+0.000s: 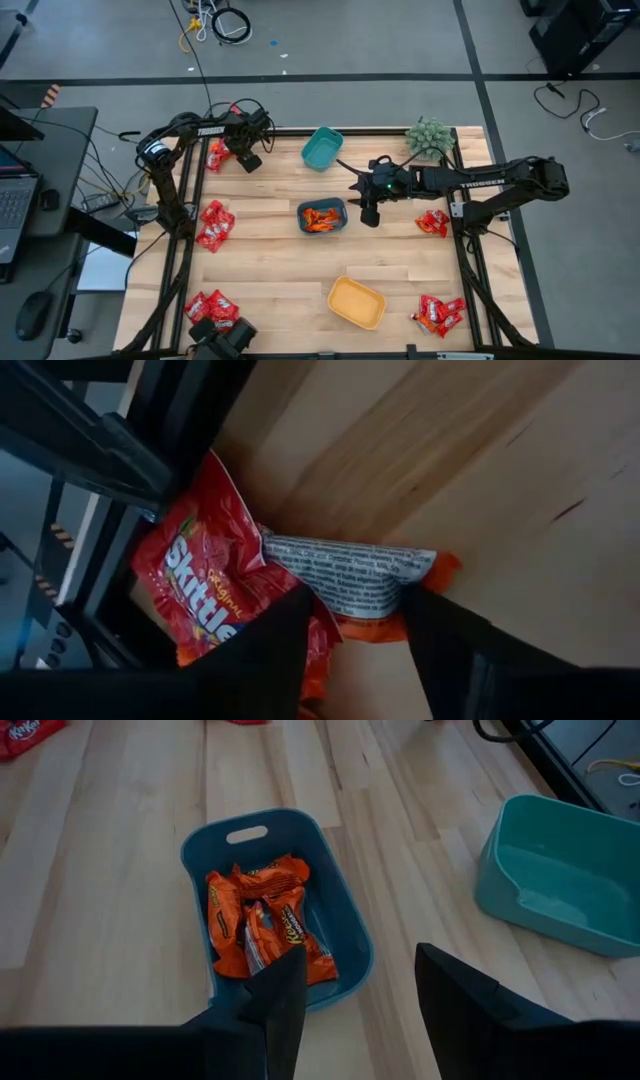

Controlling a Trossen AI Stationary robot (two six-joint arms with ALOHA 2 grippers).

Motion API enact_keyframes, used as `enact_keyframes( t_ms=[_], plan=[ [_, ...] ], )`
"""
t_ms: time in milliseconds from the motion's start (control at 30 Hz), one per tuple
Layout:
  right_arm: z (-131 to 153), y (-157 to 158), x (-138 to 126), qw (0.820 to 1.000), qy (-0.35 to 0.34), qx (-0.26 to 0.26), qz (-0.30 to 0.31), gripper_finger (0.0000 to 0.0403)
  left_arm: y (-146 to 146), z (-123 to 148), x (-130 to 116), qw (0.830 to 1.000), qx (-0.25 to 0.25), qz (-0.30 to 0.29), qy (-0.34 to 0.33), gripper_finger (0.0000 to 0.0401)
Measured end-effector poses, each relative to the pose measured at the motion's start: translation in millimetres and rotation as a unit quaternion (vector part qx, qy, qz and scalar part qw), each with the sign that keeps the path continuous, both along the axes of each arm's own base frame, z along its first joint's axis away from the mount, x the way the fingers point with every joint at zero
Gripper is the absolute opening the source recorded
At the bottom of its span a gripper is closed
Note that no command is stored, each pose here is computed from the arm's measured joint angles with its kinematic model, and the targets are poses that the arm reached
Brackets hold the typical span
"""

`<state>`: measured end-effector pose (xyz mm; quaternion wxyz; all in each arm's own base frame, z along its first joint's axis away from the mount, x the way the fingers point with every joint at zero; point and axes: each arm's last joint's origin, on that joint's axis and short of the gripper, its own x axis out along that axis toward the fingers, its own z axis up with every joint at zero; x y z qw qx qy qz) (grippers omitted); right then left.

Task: Sort candy
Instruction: Move the orange and red chocolate to the center

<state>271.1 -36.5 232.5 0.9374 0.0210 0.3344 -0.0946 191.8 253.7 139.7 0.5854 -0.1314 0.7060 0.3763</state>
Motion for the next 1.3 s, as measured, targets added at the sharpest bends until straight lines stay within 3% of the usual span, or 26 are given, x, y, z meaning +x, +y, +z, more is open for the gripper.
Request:
enact_keyframes(
  t_ms=[267,400,600,767,1000,1200,1300],
  plan=[
    [0.0,0.0,0.0,1.0,0.0,0.0,0.0,0.0171,-1.2,5.5,5.9,0.999,-0.002,-0.035,0.002,0.0016],
    [0.0,0.1,0.0,1.0,0.0,-0.002,0.002,0.017,-3.1,16.6,14.6,0.999,0.003,-0.047,-0.021,0.0012],
    [0.5,0.1,-0.2,1.0,0.001,-0.008,0.007,0.0169,-16.7,48.0,26.2,0.991,0.005,-0.072,-0.108,0.0002],
    [6.6,0.5,-3.4,1.0,-0.011,-0.011,0.008,0.0171,-38.6,79.8,34.2,0.978,0.014,-0.109,-0.179,0.0001],
    [12.0,0.8,-6.4,1.0,-0.021,-0.013,0.008,0.017,-80.9,109.1,52.3,0.932,-0.046,-0.206,-0.294,0.0001],
    [11.9,0.8,-6.4,1.0,-0.021,-0.013,0.008,0.0169,-97.5,116.0,68.5,0.879,-0.098,-0.272,-0.378,0.0001],
    [11.8,1.0,-6.5,1.0,-0.02,-0.01,0.011,0.0169,-101.6,119.8,75.6,0.841,-0.128,-0.3,-0.432,0.0]
  ],
)
